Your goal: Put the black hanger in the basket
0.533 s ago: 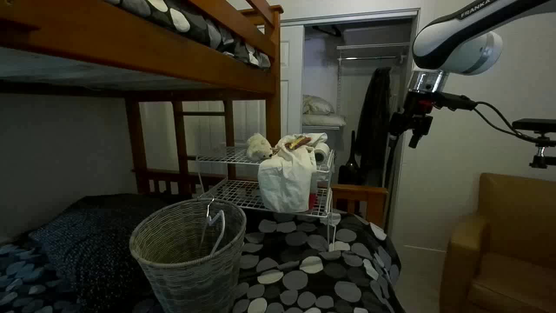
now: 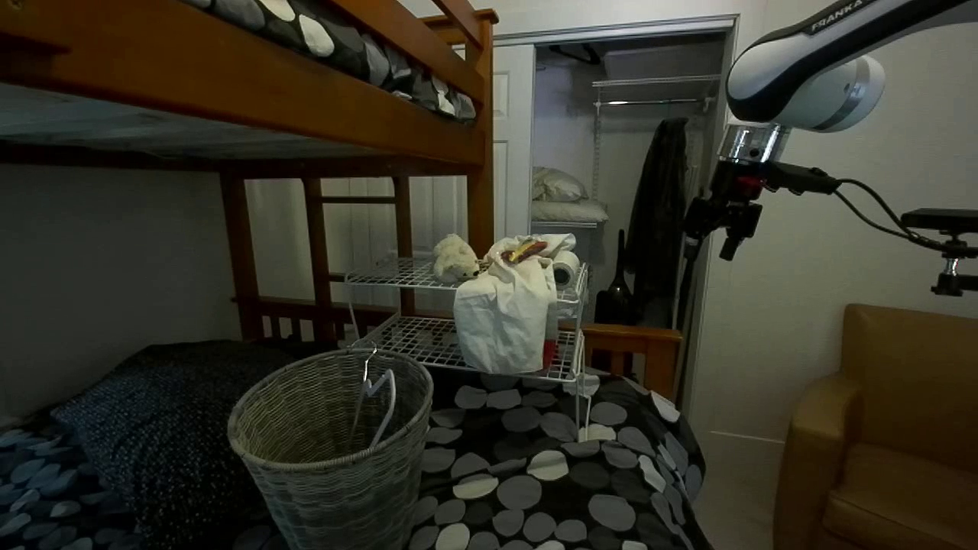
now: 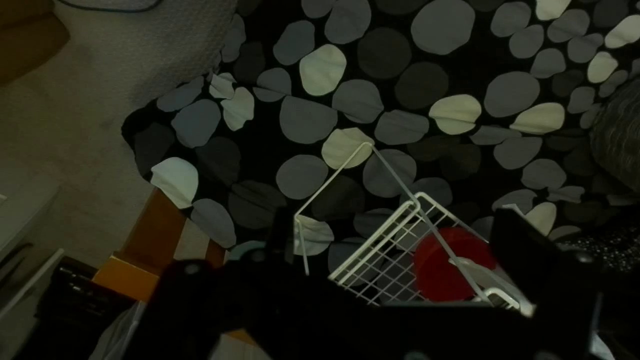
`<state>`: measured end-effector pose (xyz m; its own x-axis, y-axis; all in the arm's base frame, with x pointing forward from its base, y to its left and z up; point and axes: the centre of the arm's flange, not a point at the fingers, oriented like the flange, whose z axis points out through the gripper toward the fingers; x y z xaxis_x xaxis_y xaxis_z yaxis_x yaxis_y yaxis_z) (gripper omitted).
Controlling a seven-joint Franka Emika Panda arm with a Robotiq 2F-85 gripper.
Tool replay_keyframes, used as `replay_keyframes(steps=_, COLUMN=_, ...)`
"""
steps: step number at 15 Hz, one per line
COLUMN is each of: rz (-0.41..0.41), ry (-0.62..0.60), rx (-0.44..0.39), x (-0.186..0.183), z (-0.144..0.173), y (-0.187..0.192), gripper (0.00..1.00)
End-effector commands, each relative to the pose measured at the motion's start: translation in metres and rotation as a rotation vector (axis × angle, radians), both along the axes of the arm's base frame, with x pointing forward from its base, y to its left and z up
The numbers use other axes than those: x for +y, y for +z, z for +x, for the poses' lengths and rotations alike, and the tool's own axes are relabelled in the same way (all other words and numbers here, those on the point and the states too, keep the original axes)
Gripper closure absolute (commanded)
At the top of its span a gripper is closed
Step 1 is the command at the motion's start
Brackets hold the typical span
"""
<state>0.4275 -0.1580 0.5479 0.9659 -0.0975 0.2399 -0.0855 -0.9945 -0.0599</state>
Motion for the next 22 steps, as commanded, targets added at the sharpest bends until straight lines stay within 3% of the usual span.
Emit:
replay_keyframes(steps=1, rz=-0.066, ry=0.132, rx=0.042, x=0.028, z=-0.028, y=-0.024, gripper=0.00)
replay_keyframes(steps=6, rz=-0.115, ry=0.341, rx=0.244, x=0.093, z=-0.084, y=-0.107, gripper=0.00)
replay_keyframes(steps=10, rz=-0.124, ry=0.554, rx=0.338, x=0.147, z=-0.138, y=-0.159, gripper=0.00)
replay_keyframes(steps=11, rz=-0.096, ry=0.464, rx=0.330, x=0.126, z=-0.096, y=-0.148, gripper=0.00)
replay_keyframes(steps=14, rz=-0.109, ry=0.526, rx=0.346, x=0.144, z=-0.117, y=-0.161, gripper=0.00)
replay_keyframes(steps=16, rz=-0.118, ry=0.486, rx=0.334, x=0.135, z=-0.113, y=-0.158, gripper=0.00)
replay_keyframes(steps=18, rz=-0.069, ry=0.631, rx=0.318, x=0.165, z=-0.107, y=-0.176, gripper=0.00)
replay_keyframes(steps=22, rz=-0.012, ry=0.831, rx=0.385, x=0.256, z=-0.122, y=-0.220, gripper=0.00)
